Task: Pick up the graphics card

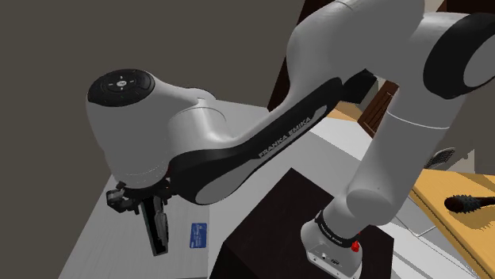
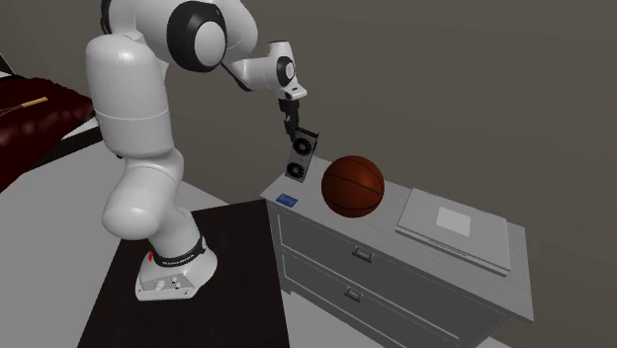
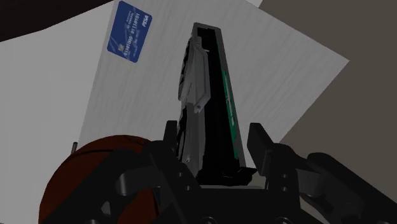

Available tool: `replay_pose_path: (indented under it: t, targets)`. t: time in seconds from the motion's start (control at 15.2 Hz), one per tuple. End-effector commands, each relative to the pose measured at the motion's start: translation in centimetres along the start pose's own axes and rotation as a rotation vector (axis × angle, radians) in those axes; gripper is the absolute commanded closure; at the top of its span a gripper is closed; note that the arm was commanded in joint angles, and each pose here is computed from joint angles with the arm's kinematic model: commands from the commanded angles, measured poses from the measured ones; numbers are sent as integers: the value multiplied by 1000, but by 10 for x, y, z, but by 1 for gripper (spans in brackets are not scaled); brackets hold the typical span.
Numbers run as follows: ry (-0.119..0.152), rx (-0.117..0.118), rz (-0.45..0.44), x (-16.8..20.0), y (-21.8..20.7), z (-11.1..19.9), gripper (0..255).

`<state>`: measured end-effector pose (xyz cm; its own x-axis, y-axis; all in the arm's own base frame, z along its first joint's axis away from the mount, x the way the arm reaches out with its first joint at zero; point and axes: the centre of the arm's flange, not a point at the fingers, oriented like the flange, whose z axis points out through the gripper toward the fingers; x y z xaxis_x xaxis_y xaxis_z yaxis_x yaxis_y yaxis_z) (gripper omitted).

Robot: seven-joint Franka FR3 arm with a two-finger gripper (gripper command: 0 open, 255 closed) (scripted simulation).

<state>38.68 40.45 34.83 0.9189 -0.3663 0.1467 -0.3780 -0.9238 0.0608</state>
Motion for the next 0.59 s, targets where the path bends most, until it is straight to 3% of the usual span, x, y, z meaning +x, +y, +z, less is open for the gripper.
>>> replay_pose_path:
  t: [0.0,0.53]
  targets:
    - [0,1,0,2,0,-12,255]
    - [0,1,0,7,2,-44,255]
